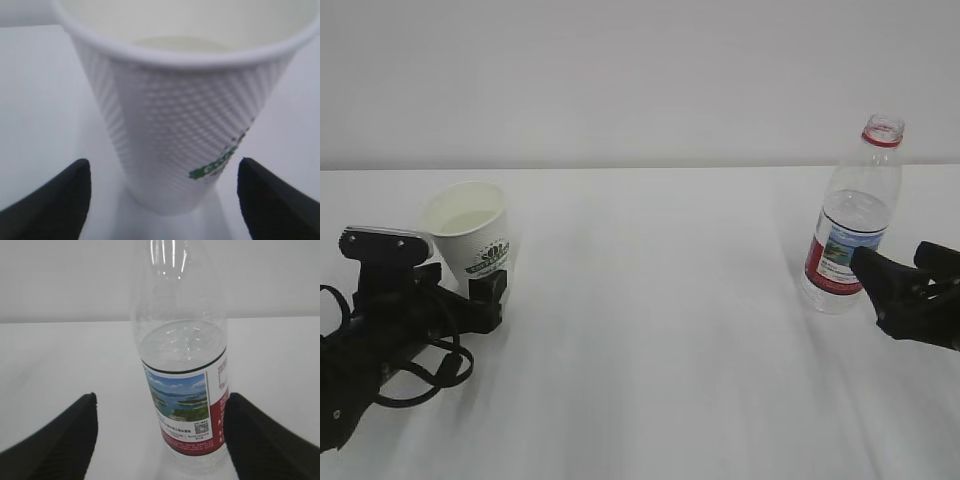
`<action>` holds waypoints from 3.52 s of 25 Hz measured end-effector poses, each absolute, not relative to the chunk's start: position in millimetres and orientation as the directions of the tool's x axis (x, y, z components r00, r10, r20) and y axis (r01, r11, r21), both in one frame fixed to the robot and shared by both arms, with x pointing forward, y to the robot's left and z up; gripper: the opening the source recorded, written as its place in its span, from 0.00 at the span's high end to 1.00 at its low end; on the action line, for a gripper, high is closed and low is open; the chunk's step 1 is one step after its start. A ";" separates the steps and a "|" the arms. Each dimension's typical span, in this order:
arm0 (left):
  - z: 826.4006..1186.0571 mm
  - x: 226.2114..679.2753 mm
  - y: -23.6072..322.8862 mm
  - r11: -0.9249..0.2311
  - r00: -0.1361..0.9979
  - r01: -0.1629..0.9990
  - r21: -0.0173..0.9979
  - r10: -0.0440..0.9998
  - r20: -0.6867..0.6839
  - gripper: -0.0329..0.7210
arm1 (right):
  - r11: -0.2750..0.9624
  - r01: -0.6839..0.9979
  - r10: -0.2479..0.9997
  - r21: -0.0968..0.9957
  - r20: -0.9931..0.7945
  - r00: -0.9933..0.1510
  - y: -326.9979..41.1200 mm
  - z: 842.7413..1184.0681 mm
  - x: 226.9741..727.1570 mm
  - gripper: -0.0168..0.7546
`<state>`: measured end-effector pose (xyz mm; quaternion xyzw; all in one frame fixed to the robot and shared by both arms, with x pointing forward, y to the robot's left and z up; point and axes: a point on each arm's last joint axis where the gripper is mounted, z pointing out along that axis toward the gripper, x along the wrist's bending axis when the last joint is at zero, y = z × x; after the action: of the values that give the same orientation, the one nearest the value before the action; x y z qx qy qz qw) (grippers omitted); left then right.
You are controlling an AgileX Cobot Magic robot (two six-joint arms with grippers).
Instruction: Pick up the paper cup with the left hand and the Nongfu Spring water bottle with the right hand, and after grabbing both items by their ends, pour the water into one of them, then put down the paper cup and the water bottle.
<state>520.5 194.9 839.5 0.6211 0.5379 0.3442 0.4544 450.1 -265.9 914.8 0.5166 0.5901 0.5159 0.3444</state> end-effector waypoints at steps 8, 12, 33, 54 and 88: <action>855.9 510.6 200.4 0.007 0.174 0.335 0.942 0.982 -0.070 0.06 | -0.066 0.254 0.965 0.965 0.126 -0.230 -265.8 914.8 450.1 0.22; 861.3 503.9 203.4 0.023 0.170 0.335 0.942 0.982 -0.084 0.06 | -0.066 0.254 0.965 0.965 0.126 -0.230 -265.8 914.8 450.1 0.22; 900.5 470.7 218.7 0.063 0.169 0.268 0.961 0.979 -0.112 0.11 | -0.058 0.268 0.941 0.962 0.142 -0.307 -258.6 914.4 447.6 0.22; 966.5 477.0 223.3 0.211 0.129 0.015 0.977 0.969 -0.211 0.13 | -0.140 0.163 0.953 0.977 0.177 -0.244 -261.6 940.6 489.4 0.22; 1078.3 512.3 220.0 0.221 0.240 -0.054 0.974 0.950 -0.202 0.17 | -0.113 0.053 0.984 0.992 0.119 -0.130 -274.9 1088.8 475.9 0.22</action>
<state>512.3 220.0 1078.3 0.4782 0.4681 0.4012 0.6256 475.9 -274.9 1088.8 0.5052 0.5135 0.5489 0.4241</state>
